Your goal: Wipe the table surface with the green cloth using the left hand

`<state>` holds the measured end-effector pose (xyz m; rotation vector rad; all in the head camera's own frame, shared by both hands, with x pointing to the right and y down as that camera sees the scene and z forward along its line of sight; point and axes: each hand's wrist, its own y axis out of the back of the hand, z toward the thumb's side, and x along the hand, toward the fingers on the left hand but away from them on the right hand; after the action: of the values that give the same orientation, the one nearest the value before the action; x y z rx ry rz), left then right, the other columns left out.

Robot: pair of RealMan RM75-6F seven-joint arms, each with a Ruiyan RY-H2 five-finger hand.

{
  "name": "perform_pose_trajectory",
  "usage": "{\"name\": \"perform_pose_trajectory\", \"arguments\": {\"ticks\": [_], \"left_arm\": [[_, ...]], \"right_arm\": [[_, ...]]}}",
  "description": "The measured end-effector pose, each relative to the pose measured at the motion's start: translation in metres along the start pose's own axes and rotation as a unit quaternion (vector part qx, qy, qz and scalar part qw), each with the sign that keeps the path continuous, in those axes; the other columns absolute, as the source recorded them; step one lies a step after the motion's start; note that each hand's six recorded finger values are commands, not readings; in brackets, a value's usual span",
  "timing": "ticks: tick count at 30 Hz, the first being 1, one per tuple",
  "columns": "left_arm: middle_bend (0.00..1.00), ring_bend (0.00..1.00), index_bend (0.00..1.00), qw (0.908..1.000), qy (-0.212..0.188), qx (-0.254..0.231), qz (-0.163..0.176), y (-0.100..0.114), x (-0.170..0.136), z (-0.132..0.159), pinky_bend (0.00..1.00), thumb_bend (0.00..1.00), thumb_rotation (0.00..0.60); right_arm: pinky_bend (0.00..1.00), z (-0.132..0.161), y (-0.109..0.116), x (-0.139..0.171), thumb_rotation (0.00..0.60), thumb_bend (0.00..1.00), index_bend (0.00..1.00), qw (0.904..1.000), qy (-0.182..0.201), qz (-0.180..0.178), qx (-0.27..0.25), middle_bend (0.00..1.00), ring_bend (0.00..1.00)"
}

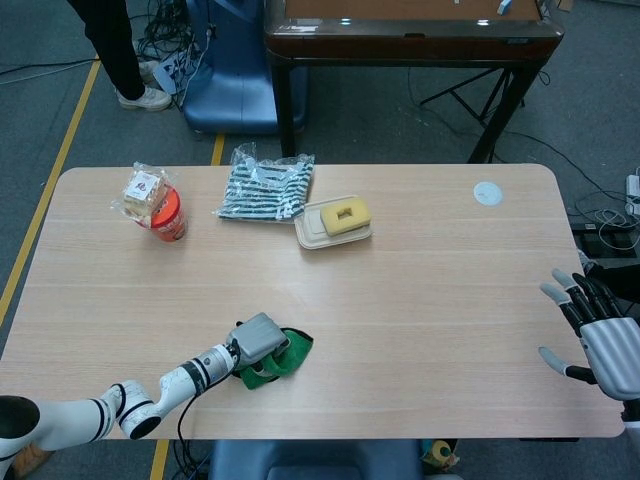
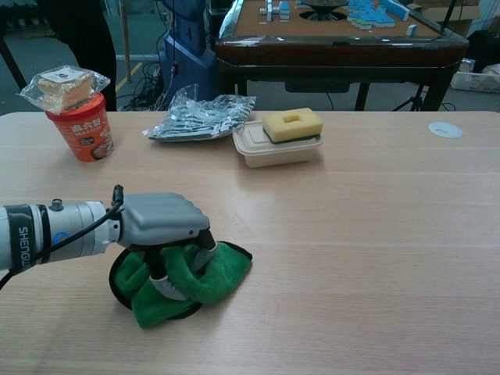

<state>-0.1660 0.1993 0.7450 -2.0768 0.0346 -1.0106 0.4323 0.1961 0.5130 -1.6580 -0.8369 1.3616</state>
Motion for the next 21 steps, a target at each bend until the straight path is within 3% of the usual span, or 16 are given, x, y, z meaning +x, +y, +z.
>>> {"name": "perform_pose_trajectory", "arguments": {"ticks": [10, 21], "left_arm": [[0.64, 0.66, 0.60, 0.9955, 0.081, 0.046, 0.017, 0.005, 0.004, -0.059, 0.94, 0.17, 0.600], [0.64, 0.65, 0.60, 0.9820, 0.171, 0.068, 0.043, 0.019, -0.001, -0.115, 0.94, 0.17, 0.600]], "right_arm": [[0.00, 0.001, 0.000, -0.001, 0.600, 0.29, 0.09, 1.0000, 0.001, 0.000, 0.000, 0.08, 0.00], [0.00, 0.003, 0.000, 0.000, 0.600, 0.29, 0.09, 1.0000, 0.003, 0.001, 0.001, 0.09, 0.00]]}}
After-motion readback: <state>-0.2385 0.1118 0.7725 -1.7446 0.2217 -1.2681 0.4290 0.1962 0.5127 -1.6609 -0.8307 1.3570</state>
